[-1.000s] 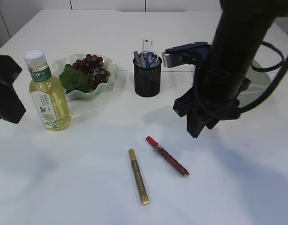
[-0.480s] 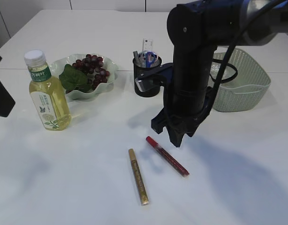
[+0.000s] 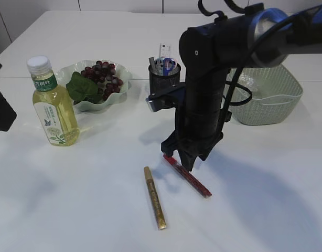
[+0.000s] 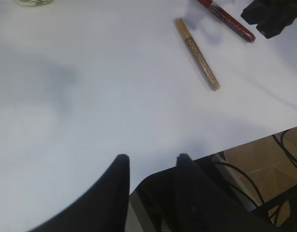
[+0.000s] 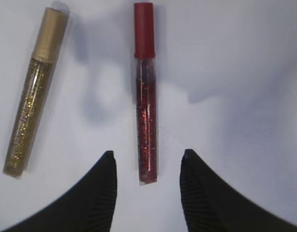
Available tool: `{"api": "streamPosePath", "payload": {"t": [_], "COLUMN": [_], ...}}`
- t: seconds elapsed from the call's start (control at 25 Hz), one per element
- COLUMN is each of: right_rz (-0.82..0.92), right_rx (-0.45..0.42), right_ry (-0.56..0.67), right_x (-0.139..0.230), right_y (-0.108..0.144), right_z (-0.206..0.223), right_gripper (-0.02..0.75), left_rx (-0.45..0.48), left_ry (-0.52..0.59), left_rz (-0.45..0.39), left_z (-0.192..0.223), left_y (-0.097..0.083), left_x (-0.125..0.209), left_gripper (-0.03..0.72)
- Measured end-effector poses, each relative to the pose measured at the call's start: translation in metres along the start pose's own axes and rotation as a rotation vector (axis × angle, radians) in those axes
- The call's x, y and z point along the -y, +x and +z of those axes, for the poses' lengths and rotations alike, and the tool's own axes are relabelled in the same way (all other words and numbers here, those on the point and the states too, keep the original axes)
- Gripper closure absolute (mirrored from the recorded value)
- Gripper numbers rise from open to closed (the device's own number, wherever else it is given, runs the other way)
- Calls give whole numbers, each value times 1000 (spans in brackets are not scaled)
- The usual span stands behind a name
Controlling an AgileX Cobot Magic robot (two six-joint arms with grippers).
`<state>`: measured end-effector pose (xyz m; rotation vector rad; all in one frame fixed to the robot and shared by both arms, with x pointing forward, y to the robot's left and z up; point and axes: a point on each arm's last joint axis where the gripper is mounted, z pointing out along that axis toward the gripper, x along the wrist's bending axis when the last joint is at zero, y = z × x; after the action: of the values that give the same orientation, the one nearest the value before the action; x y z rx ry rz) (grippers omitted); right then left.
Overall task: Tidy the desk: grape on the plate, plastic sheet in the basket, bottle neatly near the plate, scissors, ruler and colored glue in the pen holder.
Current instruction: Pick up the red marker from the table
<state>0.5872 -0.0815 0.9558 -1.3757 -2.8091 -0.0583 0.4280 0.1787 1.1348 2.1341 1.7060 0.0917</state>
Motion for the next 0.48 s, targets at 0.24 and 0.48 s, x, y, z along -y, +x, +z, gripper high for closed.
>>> {"api": "streamPosePath", "payload": {"t": [0.24,0.48], "right_rz": [2,1], "right_rx": [-5,-4], "right_ry": [50,67], "right_x": [-3,-5], "right_y": [-1,-2], "right_z": [23,34], "right_gripper": [387,387], "left_rx": [-15,-35], "left_ry": [-5,-12], "left_rz": [5,12], "left_z": [0,0], "left_y": [1,3], "left_x": [0,-1], "left_gripper": [449,449]}}
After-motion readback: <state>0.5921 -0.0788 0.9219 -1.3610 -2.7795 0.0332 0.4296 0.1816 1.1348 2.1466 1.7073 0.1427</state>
